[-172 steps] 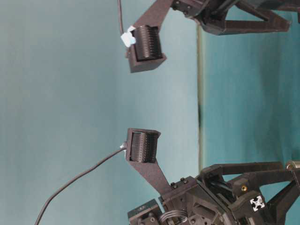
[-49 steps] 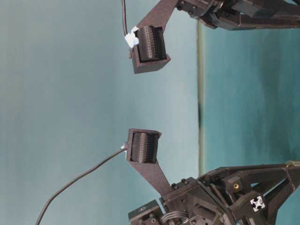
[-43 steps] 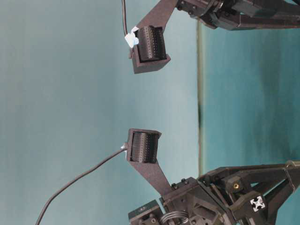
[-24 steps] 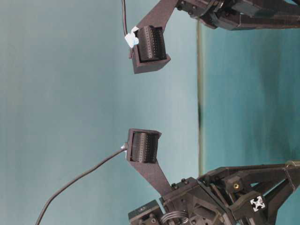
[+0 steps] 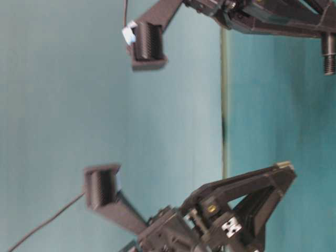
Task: Insert the washer onto the shaft with both hands.
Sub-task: 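Close both grippers on the washer and the shaft and lift them, then bring the held washer and shaft together between the grippers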
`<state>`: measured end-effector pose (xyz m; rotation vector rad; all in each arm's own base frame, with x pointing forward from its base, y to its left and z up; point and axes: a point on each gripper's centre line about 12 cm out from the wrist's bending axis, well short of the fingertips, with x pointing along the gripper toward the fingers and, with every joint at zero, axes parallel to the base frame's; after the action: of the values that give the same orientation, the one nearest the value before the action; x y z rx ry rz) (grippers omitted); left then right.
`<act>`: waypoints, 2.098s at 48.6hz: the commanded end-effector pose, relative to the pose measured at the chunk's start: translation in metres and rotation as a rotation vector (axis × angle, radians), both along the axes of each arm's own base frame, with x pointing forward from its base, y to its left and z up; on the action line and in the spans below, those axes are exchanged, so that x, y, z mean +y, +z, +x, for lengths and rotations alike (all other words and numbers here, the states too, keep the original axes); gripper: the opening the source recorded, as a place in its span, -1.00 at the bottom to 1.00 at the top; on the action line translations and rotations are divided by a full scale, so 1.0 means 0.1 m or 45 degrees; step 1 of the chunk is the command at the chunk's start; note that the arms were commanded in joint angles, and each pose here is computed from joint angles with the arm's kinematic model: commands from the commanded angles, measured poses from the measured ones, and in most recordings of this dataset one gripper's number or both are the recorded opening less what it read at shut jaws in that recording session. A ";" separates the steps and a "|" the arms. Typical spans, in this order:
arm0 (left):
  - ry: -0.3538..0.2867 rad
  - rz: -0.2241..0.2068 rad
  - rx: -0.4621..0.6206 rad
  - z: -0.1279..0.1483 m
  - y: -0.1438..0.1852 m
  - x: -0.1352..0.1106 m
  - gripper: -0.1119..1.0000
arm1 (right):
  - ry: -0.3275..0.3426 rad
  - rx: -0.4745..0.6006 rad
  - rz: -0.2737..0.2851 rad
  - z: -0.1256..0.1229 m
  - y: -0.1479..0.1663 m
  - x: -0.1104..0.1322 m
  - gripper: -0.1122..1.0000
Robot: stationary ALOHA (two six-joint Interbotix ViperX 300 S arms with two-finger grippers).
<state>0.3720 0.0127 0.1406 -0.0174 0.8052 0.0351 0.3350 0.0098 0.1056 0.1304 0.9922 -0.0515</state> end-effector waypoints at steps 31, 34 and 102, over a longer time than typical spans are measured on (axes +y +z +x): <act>-0.047 -0.074 -0.490 0.06 0.29 -0.26 -0.17 | -0.053 -0.486 0.119 -0.22 0.20 0.11 -0.79; -0.043 -0.081 -0.513 0.07 0.30 -0.26 -0.17 | -0.053 -0.490 0.119 -0.21 0.19 0.11 -0.79; -0.054 -0.125 -0.583 0.35 0.19 -0.37 -0.17 | -0.046 -0.695 0.135 0.10 0.36 0.13 -0.79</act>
<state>0.4021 -0.0227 0.1508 -0.0966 0.3818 -0.0416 0.3386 0.0221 0.1315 0.2372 0.4882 -0.0001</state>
